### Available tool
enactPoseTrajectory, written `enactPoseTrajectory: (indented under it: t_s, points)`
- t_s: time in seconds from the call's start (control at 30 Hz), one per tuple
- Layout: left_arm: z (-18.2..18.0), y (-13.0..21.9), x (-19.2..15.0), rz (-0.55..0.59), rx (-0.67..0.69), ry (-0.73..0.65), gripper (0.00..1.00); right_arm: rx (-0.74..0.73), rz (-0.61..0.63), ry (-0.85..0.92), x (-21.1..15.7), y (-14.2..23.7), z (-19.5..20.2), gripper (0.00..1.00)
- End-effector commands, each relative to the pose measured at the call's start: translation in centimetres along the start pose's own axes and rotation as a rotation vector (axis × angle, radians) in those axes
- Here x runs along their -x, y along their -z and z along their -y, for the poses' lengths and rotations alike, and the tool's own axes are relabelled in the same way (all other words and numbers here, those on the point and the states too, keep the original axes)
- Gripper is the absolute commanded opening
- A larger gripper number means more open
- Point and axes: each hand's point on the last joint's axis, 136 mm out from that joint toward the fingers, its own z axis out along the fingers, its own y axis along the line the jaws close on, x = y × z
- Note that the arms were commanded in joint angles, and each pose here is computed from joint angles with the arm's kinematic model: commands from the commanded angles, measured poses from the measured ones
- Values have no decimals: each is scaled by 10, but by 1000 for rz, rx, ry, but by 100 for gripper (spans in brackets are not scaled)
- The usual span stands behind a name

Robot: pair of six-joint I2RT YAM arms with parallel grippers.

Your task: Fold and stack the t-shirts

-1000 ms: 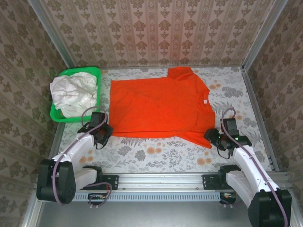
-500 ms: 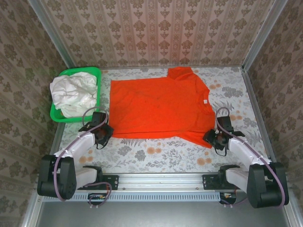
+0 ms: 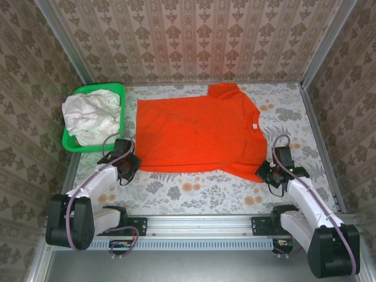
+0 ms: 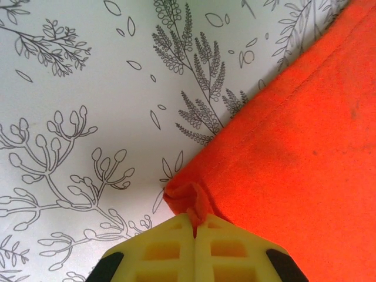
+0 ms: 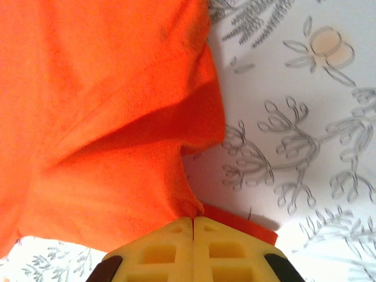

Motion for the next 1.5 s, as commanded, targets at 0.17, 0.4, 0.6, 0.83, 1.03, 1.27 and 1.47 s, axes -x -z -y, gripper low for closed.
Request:
enactPoseTrajectory:
  t_s: [0.17,0.4,0.6,0.83,1.03,1.27,1.47]
  points:
    - [4,10,1,9,-5,14,0,-75,-187,-164,-47,1,22,0]
    - [9,13,1,-6,-2,-1,0,-65,-224,-132,-38,-3,7,0]
    - [26,28,9,14,-52,15,0,12,-132,-119,-13,29,-20,0]
    - [52,45,26,35,-83,21,0,46,-77,-90,24,60,-55,0]
    - [54,42,37,11,-28,70,0,17,-41,-43,62,68,-80,0]
    - [74,32,50,-22,-17,26,0,14,-16,-6,105,63,-110,0]
    - [87,26,65,-24,-5,-5,0,12,-39,-18,127,44,-127,0]
